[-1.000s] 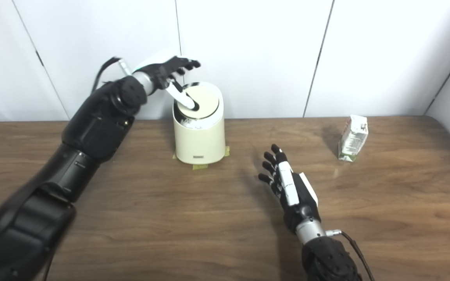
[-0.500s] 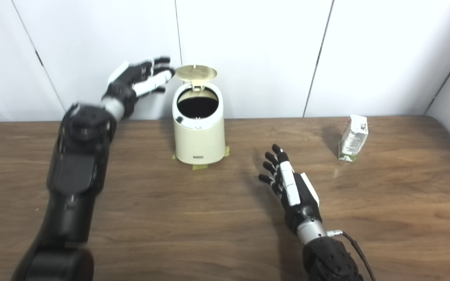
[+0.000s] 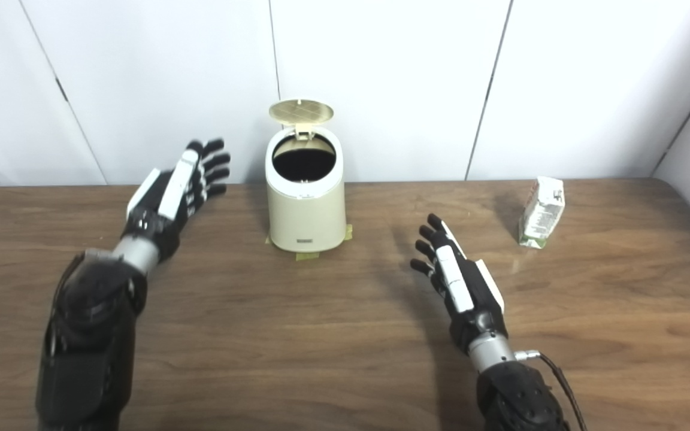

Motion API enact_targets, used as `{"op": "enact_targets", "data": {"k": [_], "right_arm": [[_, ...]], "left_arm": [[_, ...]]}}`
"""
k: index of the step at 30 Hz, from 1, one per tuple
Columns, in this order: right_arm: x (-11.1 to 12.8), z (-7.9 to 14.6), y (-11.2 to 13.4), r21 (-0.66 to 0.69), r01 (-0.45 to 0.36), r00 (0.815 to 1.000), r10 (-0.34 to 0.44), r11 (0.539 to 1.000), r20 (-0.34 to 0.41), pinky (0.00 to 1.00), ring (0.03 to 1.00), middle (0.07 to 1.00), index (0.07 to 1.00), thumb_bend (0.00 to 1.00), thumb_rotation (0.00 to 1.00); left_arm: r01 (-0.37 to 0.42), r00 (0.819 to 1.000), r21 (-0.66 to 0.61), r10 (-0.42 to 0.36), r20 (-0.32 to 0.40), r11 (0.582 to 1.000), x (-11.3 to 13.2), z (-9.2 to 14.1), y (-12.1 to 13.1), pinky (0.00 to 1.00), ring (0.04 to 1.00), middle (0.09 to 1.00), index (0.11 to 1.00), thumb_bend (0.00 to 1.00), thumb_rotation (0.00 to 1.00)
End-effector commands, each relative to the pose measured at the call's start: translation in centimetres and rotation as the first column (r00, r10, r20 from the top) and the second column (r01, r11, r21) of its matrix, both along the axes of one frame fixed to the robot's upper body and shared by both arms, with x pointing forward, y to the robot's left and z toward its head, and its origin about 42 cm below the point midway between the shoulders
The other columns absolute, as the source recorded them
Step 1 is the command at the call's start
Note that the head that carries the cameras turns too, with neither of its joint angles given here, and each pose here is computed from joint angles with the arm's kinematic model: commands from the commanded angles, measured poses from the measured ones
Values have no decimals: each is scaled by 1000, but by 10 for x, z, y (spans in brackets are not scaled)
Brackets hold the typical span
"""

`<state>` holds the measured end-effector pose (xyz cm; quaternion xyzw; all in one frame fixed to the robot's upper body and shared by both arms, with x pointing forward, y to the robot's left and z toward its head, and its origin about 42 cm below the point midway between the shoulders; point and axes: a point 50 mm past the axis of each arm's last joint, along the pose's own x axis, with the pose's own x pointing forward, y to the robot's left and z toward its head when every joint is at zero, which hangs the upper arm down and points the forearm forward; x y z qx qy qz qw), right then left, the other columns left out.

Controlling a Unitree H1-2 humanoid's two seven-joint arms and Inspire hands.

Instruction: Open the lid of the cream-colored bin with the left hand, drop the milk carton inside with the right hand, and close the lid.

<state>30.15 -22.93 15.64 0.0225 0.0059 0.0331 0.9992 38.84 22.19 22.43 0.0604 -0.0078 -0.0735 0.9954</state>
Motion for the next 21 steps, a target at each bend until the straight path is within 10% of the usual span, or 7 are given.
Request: {"op": "enact_targets", "data": {"k": [1,9,21], "right_arm": [[8,24,1,23,-3,993,0,1000,120,845,929,959,962,712,845],[7,30,-22,-114,108,984,-90,988,153,849,913,955,976,655,634],[-7,30,-91,-476,322,942,-226,818,248,739,829,878,913,679,279]], "left_arm": [[-31,992,11,29,123,999,-5,18,-7,884,927,947,934,477,1000],[-94,985,-27,97,145,995,-31,-4,-8,903,939,963,956,411,1000],[-52,992,-109,64,104,993,-33,-19,3,980,974,979,976,414,1000]]}}
